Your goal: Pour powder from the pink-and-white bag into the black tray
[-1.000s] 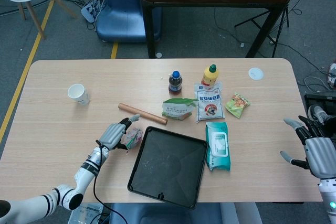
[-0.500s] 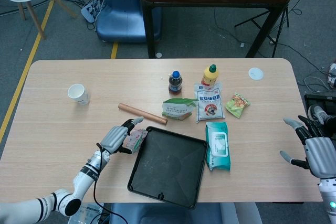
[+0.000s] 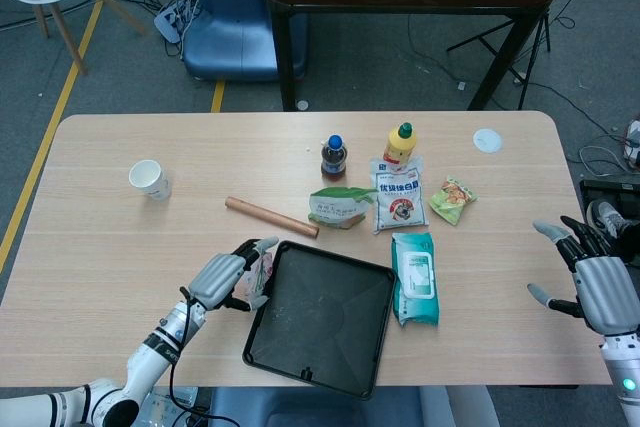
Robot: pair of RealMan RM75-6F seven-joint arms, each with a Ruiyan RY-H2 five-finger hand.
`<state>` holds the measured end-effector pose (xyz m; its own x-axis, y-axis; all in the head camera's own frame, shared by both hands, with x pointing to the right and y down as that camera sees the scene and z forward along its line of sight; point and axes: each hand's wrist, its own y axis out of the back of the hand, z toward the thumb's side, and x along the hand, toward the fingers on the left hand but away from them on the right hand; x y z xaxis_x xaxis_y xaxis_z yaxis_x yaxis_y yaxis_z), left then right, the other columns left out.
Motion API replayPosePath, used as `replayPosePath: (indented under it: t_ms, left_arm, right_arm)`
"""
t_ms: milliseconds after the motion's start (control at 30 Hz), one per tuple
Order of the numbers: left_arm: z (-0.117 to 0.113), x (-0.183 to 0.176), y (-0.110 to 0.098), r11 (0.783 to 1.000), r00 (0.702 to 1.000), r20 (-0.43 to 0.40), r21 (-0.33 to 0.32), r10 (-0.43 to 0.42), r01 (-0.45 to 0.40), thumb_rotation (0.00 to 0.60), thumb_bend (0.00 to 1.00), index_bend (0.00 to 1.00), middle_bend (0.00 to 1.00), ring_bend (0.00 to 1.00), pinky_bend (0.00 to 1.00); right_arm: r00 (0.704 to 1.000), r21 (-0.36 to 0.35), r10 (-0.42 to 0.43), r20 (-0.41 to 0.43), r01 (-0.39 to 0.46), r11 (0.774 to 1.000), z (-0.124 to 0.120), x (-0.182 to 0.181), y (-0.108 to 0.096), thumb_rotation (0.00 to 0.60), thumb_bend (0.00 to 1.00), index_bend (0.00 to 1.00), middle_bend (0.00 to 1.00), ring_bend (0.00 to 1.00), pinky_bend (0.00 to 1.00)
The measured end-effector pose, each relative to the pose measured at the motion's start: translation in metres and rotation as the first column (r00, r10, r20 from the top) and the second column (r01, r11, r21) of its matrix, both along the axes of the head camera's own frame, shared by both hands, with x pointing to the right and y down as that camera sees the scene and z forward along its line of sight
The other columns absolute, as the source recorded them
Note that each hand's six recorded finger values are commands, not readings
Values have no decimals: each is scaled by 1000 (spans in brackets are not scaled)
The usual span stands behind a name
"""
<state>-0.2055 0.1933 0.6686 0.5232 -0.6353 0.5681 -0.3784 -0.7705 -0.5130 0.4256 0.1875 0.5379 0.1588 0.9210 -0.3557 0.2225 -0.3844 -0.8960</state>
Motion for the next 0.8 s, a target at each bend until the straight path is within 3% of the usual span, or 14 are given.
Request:
replayPosePath:
  t_ms: [200, 367, 533, 800]
  left_arm:
    - [2, 4, 3, 1000, 1000, 6, -5, 8, -8, 600, 219, 0, 8, 0, 223]
    - [-9, 7, 1, 1000, 1000, -12, 23, 13, -13, 600, 174, 0, 0, 0, 150]
    - [-20, 5, -5, 999, 1000, -22, 48, 4, -3, 600, 172, 0, 0, 0, 137]
    - [-38, -16, -22, 993, 995, -47, 68, -88, 91, 600, 172, 0, 0, 0, 136]
  right_arm:
    - [1000, 3, 6, -3, -6, 1000, -2, 3, 1, 600, 160, 177, 250, 99, 117]
    - [1000, 1, 12, -7, -12, 1000, -1, 4, 1, 600, 161, 177, 250, 99, 117]
    - [1000, 2, 11, -6, -11, 1000, 0, 4, 1, 600, 160, 177, 250, 99, 117]
    - [1000, 7, 17, -14, -17, 1000, -2, 7, 0, 600, 160, 177, 250, 99, 117]
